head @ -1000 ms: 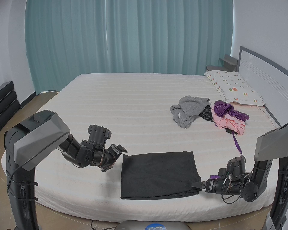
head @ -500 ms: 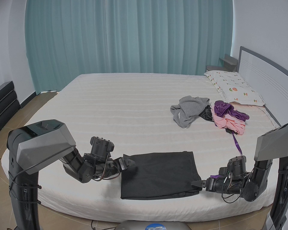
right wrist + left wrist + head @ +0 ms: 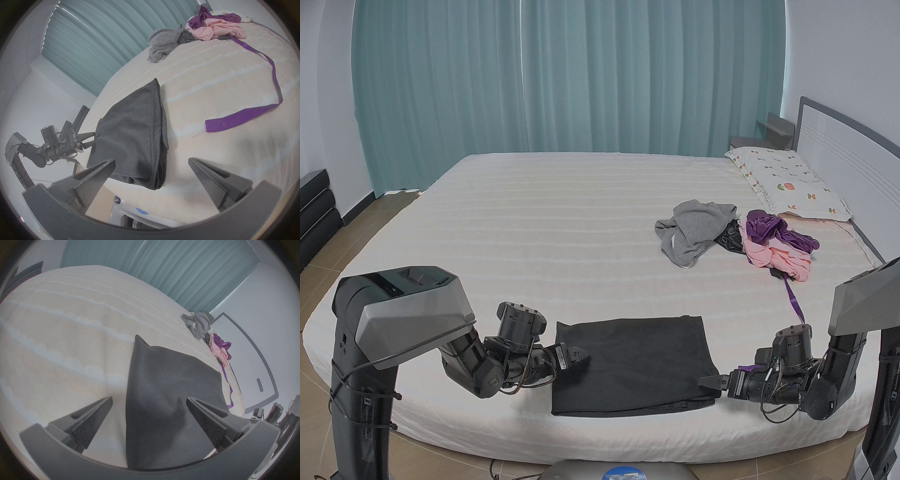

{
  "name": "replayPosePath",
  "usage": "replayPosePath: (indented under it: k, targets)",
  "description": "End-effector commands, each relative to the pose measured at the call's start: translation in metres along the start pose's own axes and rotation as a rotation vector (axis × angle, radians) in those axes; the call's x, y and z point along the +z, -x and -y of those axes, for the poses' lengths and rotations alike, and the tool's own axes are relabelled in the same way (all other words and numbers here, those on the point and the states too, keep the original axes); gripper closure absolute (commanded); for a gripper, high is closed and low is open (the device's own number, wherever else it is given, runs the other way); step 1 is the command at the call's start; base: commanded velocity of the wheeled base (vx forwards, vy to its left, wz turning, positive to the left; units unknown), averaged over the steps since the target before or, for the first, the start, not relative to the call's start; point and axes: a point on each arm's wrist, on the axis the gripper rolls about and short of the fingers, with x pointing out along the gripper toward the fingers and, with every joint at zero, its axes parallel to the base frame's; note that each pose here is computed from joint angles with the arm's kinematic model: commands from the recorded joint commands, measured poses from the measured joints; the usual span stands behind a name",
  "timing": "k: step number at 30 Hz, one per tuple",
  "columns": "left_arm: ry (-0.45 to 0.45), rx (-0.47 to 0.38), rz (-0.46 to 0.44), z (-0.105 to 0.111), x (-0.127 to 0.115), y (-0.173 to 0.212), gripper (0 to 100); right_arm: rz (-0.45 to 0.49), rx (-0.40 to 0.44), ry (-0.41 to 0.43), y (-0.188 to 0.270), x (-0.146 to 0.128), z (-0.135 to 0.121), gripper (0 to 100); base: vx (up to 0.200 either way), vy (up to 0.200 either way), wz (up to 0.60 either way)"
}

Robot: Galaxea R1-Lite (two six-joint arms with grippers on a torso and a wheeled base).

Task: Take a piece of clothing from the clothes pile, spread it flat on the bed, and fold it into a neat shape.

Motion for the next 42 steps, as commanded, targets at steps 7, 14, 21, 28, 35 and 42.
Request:
replayPosePath:
  k: [7, 14, 21, 28, 35, 42]
  targets:
    - [0.016, 0.002, -0.004, -0.0005, -0.0010, -0.0028, 100, -0.001, 0.001, 0.000, -0.0001, -0.0002, 0.0000, 0, 0.000, 0.000, 0.00]
    - [0.043, -0.001, 0.003, 0.0010, 0.0008, -0.0015, 100, 0.017, -0.007, -0.012, 0.0022, 0.0041, 0.0037, 0, 0.000, 0.000, 0.00]
    - [0.050, 0.001, -0.002, -0.0001, -0.0009, -0.0005, 100, 0.016, -0.008, -0.012, 0.0020, 0.0038, 0.0039, 0, 0.000, 0.000, 0.00]
    - [0.070, 0.001, 0.001, 0.0005, -0.0002, 0.0002, 100, 0.015, -0.009, -0.013, 0.0017, 0.0036, 0.0042, 0, 0.000, 0.000, 0.00]
    - [0.070, 0.003, -0.005, 0.0000, -0.0009, 0.0003, 100, 0.013, -0.011, -0.016, 0.0013, 0.0033, 0.0050, 0, 0.000, 0.000, 0.00]
    - [0.070, 0.003, -0.005, 0.0009, -0.0001, 0.0017, 100, 0.008, -0.013, -0.015, 0.0005, 0.0023, 0.0053, 0, 0.000, 0.000, 0.00]
